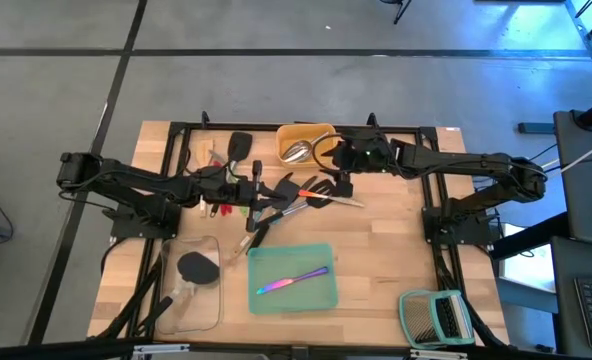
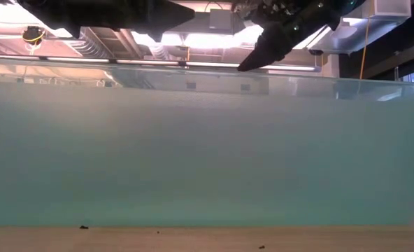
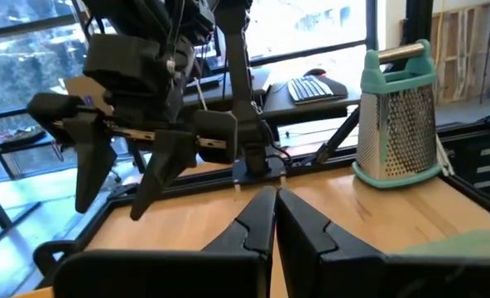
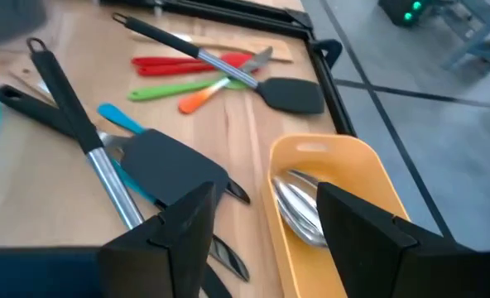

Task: Pick & Place Kitchen Items
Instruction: Put the orange table knife into the green bin

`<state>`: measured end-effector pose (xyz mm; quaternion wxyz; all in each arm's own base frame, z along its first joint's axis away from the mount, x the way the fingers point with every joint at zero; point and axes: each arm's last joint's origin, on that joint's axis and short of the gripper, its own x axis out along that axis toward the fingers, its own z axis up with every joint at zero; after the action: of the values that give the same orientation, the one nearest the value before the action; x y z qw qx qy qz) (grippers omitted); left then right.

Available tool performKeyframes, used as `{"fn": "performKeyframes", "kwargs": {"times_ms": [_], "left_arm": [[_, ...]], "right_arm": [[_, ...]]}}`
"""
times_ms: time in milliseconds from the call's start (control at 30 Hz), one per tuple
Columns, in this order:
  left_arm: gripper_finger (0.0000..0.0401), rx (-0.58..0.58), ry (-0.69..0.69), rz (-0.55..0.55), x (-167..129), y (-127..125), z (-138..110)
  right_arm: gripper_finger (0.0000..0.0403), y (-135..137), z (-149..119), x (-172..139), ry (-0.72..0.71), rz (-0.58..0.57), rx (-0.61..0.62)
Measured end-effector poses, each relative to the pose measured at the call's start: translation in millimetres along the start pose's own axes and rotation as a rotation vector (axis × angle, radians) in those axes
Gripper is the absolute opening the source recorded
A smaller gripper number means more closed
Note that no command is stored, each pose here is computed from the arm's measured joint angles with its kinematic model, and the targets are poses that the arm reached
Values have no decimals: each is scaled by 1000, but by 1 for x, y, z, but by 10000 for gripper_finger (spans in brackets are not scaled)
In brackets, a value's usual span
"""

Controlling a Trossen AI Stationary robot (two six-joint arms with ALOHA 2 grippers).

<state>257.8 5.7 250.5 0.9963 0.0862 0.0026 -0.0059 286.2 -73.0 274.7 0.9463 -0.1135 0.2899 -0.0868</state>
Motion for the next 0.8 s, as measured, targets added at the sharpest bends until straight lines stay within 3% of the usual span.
{"fn": "performKeyframes", "kwargs": {"times_ms": [267,567,800], "left_arm": [[8,76,10,60,0,5,-1],[8,85,12,111,-1,18,-2],[8,84,29,117,2,20,-7]], "right_arm": [[216,1,-3,0,31,7,14],[216,5,-19,0,194,48,81],[216,11,-34,19,313,80,79]]}}
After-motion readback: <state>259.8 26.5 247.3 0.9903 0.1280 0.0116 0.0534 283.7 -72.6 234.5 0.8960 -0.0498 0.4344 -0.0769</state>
